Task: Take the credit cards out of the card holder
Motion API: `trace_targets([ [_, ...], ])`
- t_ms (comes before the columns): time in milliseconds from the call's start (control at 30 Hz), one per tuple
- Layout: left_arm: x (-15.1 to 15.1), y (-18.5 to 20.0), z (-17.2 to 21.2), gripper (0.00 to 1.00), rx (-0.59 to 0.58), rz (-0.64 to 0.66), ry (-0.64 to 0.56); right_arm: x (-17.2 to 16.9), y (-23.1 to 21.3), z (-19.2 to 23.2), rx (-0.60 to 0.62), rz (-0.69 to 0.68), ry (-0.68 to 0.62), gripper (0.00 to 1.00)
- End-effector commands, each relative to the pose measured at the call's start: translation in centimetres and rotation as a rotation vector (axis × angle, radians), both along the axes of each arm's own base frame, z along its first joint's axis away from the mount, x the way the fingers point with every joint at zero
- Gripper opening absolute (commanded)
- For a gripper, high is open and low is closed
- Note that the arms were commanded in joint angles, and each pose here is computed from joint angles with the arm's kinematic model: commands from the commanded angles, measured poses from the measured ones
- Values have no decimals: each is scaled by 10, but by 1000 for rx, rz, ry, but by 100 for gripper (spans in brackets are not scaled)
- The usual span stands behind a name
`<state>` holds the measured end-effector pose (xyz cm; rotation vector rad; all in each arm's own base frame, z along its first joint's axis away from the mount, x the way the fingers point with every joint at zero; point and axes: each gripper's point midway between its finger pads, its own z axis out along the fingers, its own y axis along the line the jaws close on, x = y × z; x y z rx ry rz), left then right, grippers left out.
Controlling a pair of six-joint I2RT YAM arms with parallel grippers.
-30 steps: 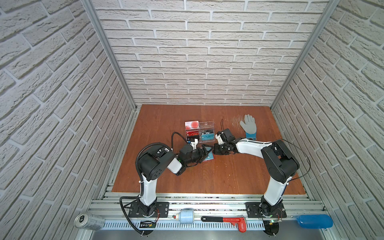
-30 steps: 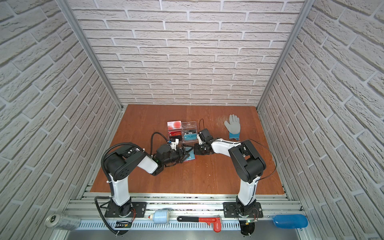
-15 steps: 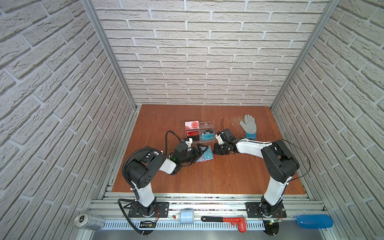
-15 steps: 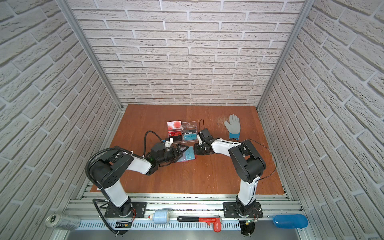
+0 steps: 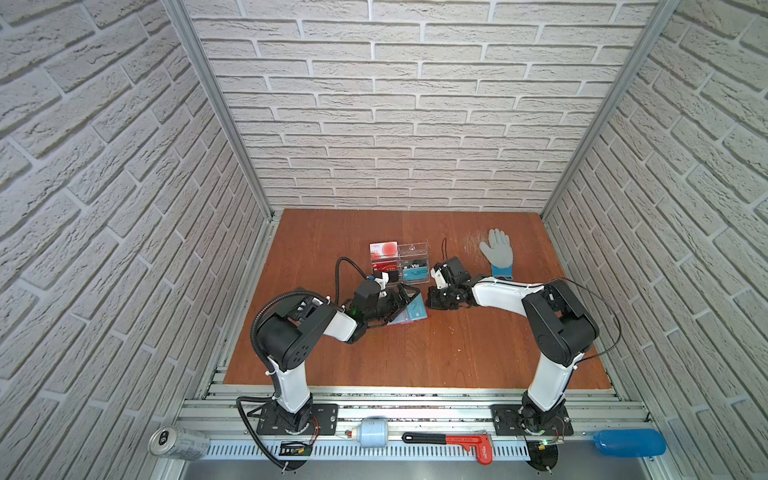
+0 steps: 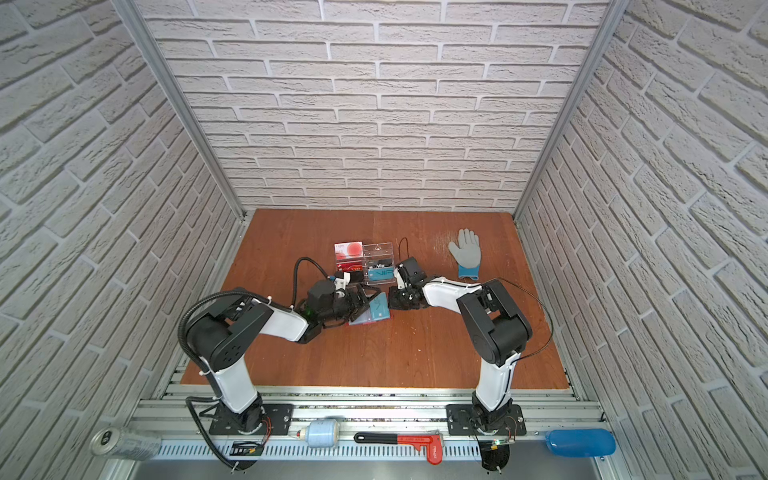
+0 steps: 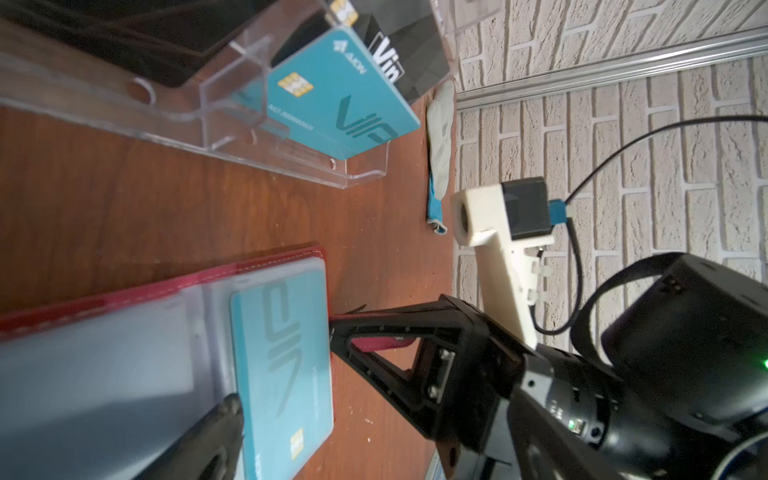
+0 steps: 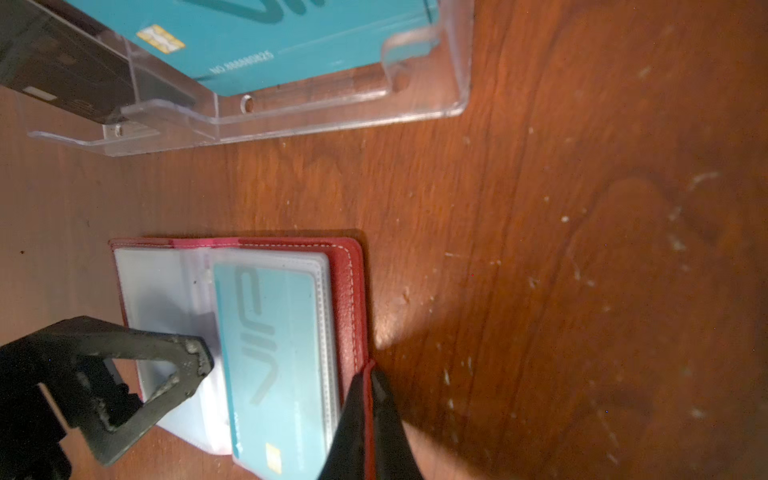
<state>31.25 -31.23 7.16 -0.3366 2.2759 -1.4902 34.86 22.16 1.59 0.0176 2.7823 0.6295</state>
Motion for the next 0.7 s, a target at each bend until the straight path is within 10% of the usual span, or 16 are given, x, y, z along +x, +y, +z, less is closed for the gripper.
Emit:
trace_targets([
  [0, 4, -5, 4, 98, -9, -10, -27, -21, -4, -30, -45, 16, 94, 6],
  [667, 6, -6, -10, 98, -16, 4, 0, -21, -4, -33, -47, 16, 103, 6],
])
